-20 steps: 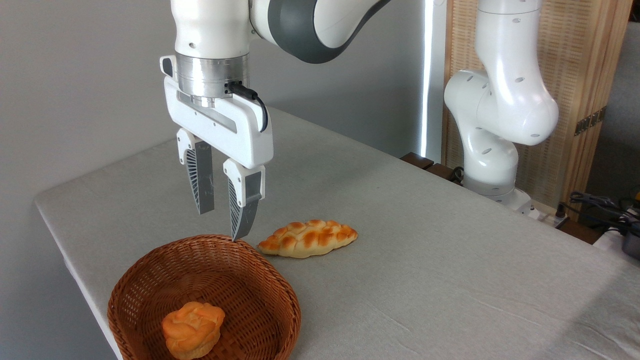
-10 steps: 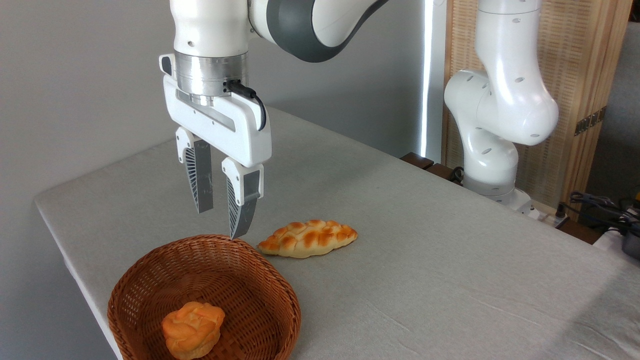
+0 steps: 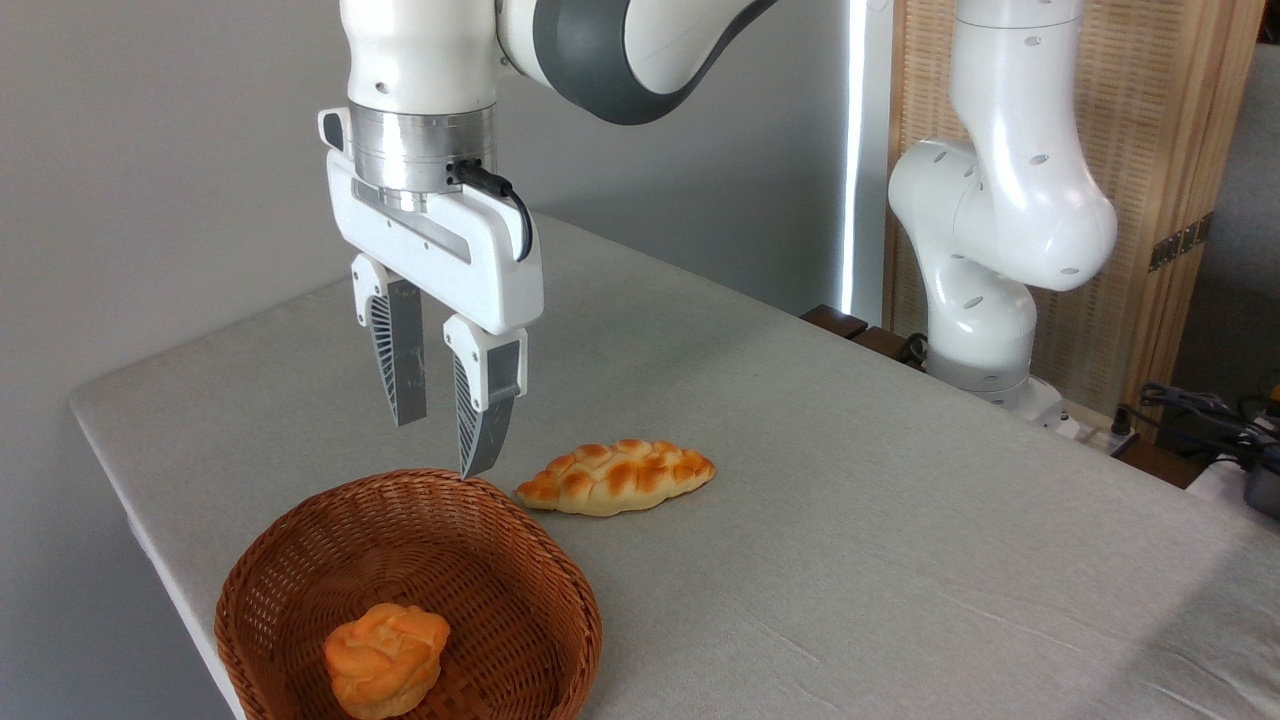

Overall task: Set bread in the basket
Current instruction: 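Move the gripper over the braided bread roll and lower it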

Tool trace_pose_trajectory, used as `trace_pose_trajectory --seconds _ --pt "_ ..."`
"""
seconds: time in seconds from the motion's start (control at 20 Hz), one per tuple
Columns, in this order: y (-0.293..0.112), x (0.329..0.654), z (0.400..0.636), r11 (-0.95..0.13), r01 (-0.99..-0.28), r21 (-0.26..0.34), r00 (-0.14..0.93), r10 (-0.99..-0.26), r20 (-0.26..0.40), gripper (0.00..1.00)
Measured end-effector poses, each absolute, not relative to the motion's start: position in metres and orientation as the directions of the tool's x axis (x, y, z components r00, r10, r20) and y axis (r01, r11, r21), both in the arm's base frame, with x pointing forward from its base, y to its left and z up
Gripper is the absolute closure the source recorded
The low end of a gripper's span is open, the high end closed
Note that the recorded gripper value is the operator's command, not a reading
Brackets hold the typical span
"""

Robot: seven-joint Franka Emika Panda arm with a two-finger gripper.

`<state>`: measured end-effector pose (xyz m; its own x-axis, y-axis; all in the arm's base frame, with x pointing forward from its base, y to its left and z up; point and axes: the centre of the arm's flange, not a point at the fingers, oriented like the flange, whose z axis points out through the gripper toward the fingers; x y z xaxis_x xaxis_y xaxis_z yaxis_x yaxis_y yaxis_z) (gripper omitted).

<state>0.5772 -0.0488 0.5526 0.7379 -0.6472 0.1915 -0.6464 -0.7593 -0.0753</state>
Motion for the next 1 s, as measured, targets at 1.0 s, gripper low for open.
trace_pose_trajectory --seconds 1.0 --pt "-0.049 0.524 0.508 -0.627 -0.779 0.002 0.624 -0.776 0.091 0.0"
